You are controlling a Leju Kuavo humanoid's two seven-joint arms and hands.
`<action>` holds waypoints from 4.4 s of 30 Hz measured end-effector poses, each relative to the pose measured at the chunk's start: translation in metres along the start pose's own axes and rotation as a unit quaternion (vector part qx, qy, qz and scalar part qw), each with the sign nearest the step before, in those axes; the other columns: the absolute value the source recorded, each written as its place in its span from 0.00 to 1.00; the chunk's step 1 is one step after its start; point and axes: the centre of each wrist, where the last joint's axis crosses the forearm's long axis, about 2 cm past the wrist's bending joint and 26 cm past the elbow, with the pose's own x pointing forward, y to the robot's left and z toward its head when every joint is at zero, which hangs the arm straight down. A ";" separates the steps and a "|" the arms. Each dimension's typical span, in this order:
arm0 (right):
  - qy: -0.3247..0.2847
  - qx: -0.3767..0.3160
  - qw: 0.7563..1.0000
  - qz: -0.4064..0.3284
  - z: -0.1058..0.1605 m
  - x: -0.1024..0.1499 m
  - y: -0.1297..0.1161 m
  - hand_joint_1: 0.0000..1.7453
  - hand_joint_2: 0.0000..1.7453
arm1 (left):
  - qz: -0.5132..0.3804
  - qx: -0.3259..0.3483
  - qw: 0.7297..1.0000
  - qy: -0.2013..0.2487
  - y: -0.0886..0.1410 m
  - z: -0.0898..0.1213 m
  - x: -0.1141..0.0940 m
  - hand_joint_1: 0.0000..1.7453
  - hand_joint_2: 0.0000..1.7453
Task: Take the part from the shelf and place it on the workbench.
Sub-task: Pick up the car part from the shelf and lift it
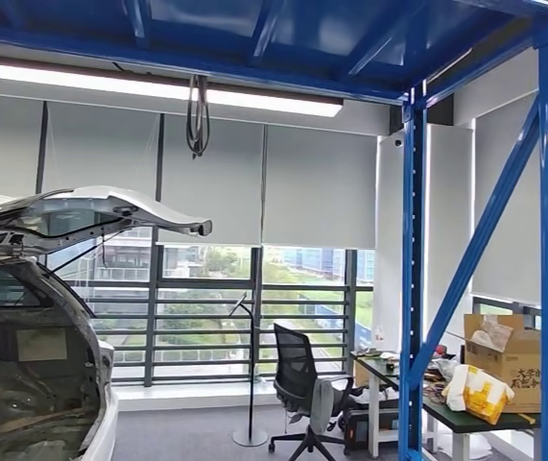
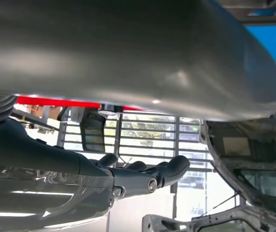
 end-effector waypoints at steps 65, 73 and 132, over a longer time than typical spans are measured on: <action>0.017 -0.021 0.999 -0.022 0.001 0.014 0.019 0.00 0.00 | -0.023 0.038 0.999 -0.019 0.002 -0.004 0.010 0.00 1.00; 0.022 -0.015 0.999 -0.029 0.004 0.012 0.025 0.00 0.00 | -0.026 0.037 0.999 -0.014 0.002 -0.003 0.009 0.00 1.00; 0.107 0.056 0.989 -0.086 0.020 0.014 0.110 0.00 0.00 | -0.033 0.022 0.999 -0.010 -0.005 -0.006 0.014 0.00 1.00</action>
